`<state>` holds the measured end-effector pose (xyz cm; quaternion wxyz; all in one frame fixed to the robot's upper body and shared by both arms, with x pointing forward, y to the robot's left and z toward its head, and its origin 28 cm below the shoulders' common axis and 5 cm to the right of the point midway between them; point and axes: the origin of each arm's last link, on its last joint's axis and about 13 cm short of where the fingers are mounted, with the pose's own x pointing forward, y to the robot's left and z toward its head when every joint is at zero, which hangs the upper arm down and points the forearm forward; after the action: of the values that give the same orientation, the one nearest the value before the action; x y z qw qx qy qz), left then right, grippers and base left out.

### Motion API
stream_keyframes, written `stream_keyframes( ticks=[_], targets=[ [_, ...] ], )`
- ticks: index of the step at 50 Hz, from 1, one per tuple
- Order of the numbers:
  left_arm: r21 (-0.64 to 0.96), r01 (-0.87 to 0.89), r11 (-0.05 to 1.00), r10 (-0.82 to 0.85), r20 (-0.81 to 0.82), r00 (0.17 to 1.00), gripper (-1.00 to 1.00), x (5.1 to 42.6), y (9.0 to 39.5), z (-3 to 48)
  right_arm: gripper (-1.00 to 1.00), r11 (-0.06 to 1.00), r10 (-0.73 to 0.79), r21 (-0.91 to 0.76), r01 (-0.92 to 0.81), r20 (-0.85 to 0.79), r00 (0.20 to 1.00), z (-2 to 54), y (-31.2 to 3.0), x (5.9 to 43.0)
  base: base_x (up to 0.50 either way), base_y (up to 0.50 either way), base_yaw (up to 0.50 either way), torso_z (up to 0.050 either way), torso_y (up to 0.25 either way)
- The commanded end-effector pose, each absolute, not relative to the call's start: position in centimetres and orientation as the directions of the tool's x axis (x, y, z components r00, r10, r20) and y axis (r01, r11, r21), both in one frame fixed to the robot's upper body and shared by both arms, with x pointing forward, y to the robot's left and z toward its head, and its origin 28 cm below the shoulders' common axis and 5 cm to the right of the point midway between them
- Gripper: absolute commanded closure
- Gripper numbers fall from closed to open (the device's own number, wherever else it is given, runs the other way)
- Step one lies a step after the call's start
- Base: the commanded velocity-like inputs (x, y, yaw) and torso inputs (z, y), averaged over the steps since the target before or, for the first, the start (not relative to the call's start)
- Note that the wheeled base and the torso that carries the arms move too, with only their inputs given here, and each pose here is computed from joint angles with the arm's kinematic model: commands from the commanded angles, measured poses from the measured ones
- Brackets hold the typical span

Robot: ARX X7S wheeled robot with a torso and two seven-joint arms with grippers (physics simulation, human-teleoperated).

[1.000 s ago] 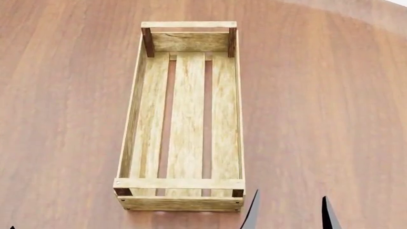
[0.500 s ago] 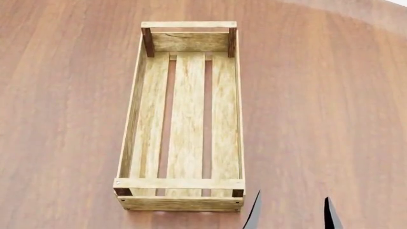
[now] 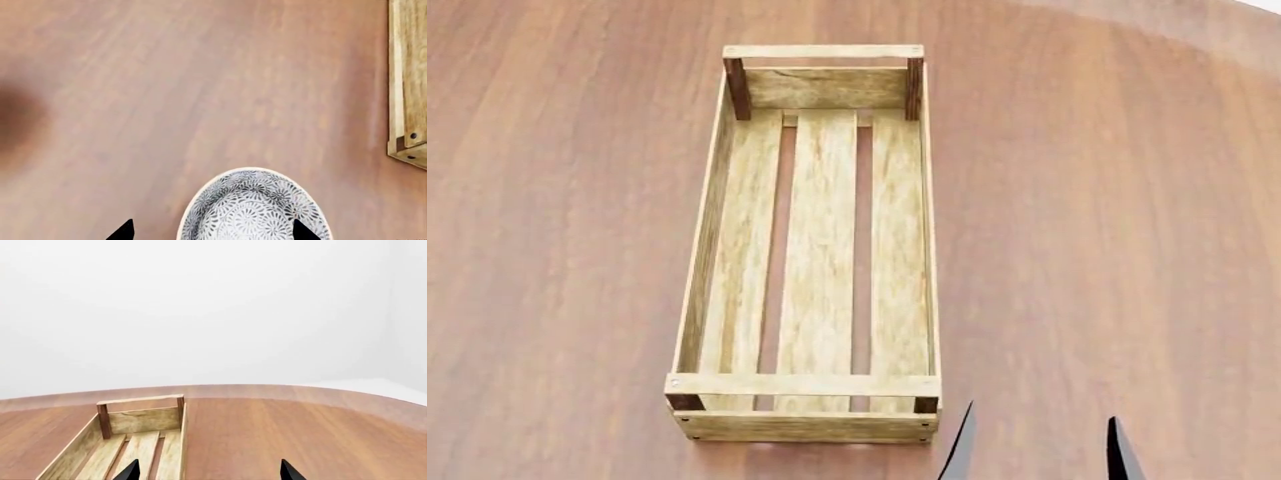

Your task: Stack the right bowl on the left bowl and place them in the tray.

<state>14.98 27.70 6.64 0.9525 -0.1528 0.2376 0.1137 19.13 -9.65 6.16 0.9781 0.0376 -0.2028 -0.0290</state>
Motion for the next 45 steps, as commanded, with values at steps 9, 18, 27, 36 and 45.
stream_keyframes(
  ticks=[9, 18, 27, 36, 45],
  targets=[
    [-0.268, -0.356, 0.895, 0.183, -0.508, 0.842, -1.00, 14.3, 28.6, 5.0, -1.00, 0.997, -0.060, 0.066, 0.036, 0.405, 0.913, 6.2, -9.5, 19.2, 0.00, 0.00, 0.00, 0.000, 0.000],
    [-0.279, -0.362, 0.890, 0.176, -0.521, 0.835, -1.00, 14.4, 28.6, 4.1, -1.00, 0.997, -0.061, 0.067, 0.038, 0.403, 0.913, 6.2, -9.5, 19.2, 0.00, 0.00, 0.00, 0.000, 0.000],
    [-0.280, -0.347, 0.895, 0.164, -0.517, 0.840, -1.00, 14.5, 28.4, 4.3, -1.00, 0.997, -0.061, 0.068, 0.037, 0.403, 0.913, 6.2, -9.6, 19.2, 0.00, 0.00, 0.00, 0.000, 0.000],
    [-0.284, -0.340, 0.896, 0.153, -0.521, 0.839, -1.00, 14.7, 28.2, 4.3, -1.00, 0.997, -0.059, 0.063, 0.036, 0.403, 0.913, 6.3, -9.5, 19.2, 0.00, 0.00, 0.00, 0.000, 0.000],
    [-0.280, -0.359, 0.890, 0.165, -0.536, 0.828, -1.00, 14.8, 28.3, 3.6, -1.00, 0.998, -0.054, 0.057, 0.033, 0.402, 0.914, 6.3, -9.5, 19.3, 0.00, 0.00, 0.00, 0.000, 0.000]
  ],
)
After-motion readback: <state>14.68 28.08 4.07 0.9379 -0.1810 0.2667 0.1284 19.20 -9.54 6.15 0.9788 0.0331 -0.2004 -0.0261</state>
